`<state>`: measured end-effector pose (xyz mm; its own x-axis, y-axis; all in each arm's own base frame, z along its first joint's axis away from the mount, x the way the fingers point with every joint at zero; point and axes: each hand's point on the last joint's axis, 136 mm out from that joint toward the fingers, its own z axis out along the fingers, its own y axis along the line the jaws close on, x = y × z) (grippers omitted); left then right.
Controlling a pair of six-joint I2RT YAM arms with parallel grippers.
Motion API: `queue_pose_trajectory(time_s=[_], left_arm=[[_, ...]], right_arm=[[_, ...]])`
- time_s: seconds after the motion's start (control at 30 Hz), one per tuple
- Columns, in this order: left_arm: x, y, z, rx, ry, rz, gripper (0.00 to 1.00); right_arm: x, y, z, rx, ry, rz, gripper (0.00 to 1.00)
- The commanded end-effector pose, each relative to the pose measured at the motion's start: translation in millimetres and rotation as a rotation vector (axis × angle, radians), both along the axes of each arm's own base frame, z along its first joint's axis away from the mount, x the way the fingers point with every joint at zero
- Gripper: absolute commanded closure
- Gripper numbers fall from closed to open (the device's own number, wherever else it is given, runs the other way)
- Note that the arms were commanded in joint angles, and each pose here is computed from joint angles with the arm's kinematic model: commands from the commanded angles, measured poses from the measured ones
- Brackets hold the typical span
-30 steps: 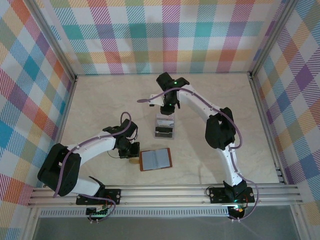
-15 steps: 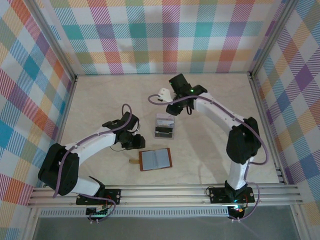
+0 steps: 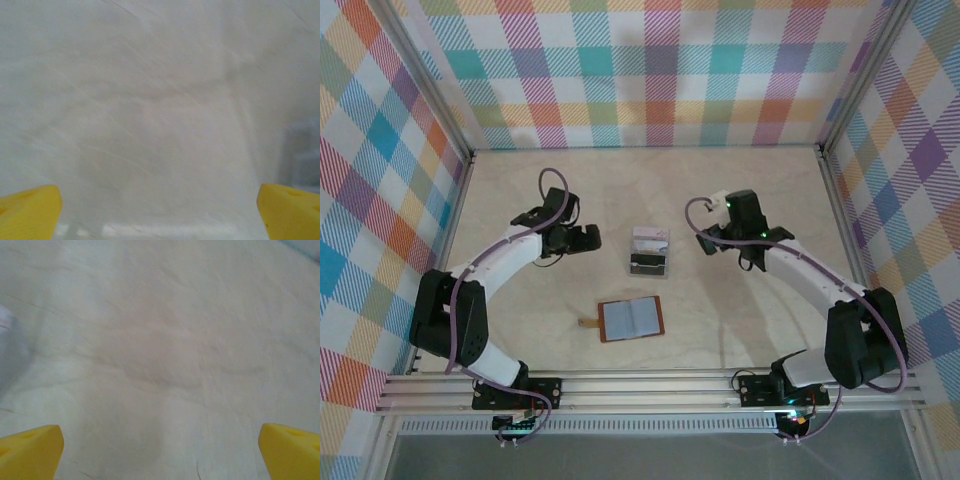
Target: Take the credit cards out of the card holder
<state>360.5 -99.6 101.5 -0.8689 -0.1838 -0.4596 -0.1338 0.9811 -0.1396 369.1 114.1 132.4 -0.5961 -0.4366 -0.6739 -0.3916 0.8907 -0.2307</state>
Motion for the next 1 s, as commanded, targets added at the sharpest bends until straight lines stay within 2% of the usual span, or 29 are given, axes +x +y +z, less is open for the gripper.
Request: queue_pose_trajectory(time_s=[0.0,0.1,0.27,0.43,0.53,0.67,0.97], left_arm=[[23,56,13,0.197,-0.108,0.128,0.0],[25,89,12,0.277,-0.16,0.197,0.0],[32,122,-1,0.267,-0.265,0.27,0.0],[48,122,-5,0.299,-0.402,0.197,0.0],[52,126,-5,0.253,-0.487,0.201,0.0],[50,130,-17,0.136,-0.505,0.188,0.0],[47,114,-15,0.1,-0.55,0.099,0.0]], right_arm=[[14,-36,7,0.118,-0.128,-0.183,0.0],[13,-68,-9,0.19,-0.18,-0.306,0.0],[11,-93,-33,0.232,-0.246,-0.37,0.0],[18,-90,-24,0.263,-0.32,-0.336,0.0],[25,-89,-19,0.293,-0.357,-0.319,0.0],[31,-95,-32,0.345,-0.355,-0.332,0.0],[28,-93,-40,0.395,-0.347,-0.294,0.0]])
